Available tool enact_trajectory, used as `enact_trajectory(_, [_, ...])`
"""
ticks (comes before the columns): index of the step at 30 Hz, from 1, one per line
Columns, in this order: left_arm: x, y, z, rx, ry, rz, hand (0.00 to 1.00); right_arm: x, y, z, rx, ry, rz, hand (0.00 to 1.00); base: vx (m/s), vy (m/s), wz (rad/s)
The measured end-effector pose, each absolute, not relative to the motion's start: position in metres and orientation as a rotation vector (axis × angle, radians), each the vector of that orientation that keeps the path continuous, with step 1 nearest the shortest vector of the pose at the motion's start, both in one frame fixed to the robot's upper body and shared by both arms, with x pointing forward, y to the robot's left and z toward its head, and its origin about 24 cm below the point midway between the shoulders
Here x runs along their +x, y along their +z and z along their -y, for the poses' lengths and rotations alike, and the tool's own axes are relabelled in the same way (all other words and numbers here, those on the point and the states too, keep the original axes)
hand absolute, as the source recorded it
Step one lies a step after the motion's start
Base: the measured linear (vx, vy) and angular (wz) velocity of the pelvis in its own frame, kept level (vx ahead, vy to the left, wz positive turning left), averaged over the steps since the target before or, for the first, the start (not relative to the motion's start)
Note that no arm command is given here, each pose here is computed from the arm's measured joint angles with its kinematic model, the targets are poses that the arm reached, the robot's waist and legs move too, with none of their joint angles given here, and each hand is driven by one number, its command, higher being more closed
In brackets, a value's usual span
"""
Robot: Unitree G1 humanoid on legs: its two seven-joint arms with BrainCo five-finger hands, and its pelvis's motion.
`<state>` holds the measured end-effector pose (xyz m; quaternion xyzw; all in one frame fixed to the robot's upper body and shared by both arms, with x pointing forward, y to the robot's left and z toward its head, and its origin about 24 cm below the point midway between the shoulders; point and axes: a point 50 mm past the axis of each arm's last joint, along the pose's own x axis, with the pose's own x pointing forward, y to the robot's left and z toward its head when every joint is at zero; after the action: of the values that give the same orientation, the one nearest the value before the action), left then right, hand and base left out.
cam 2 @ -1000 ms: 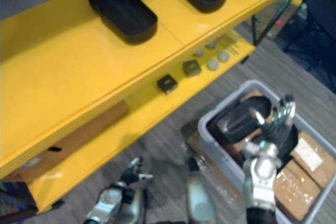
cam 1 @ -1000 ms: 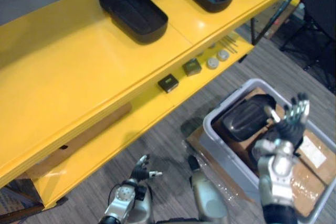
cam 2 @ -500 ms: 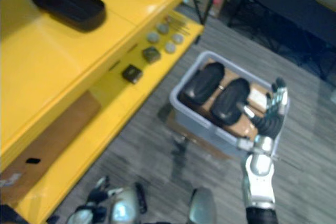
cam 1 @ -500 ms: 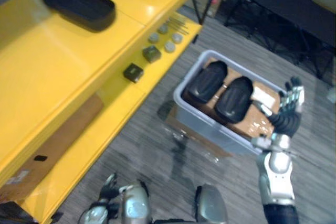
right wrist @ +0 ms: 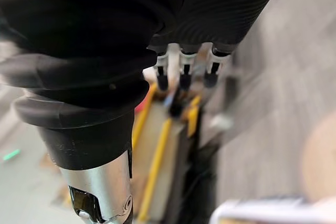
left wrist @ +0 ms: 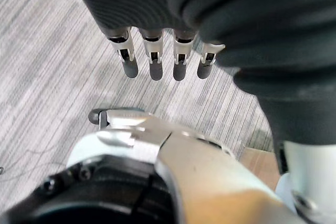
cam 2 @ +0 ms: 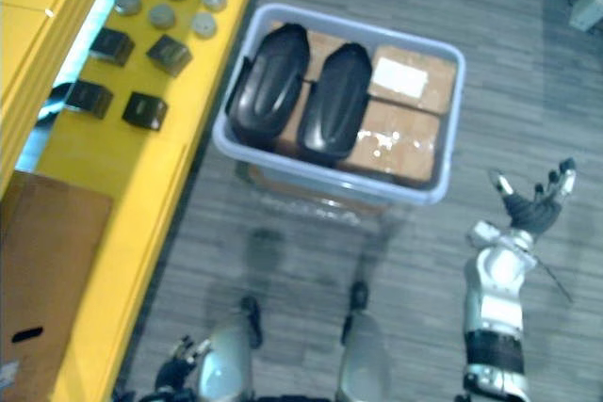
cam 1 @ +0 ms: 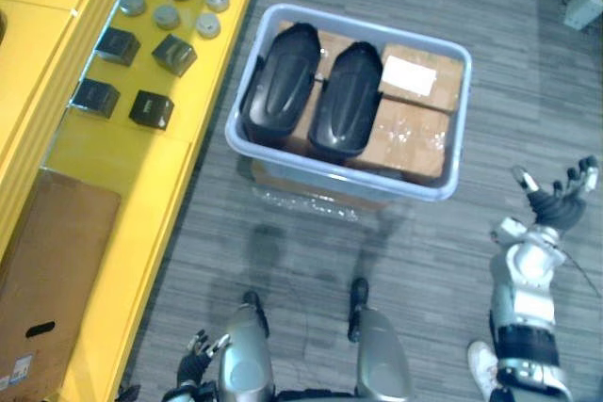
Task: Walk over and take plastic housings, then place them on the shelf
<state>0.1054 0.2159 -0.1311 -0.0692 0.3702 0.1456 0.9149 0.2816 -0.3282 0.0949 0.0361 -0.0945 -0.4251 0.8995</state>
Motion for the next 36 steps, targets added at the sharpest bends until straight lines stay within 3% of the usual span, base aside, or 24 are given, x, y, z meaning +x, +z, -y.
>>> enact_trajectory(6, [0.119, -0.135, -0.201, -0.211, 0.264, -0.765, 0.00, 0.320, 0.169, 0.367, 0.068, -0.949, 0.276, 0.00, -0.10, 0.074, 0.21])
enact_trajectory(13, [0.125, -0.135, -0.186, -0.234, 0.173, -0.755, 0.00, 0.345, 0.224, 0.357, 0.011, -0.894, 0.348, 0.00, -0.07, 0.073, 0.26])
enact_trajectory(36, [0.108, -0.151, -0.154, -0.332, 0.055, -0.874, 0.00, 0.357, 0.240, 0.363, -0.130, -0.927, 0.149, 0.00, -0.01, 0.008, 0.08])
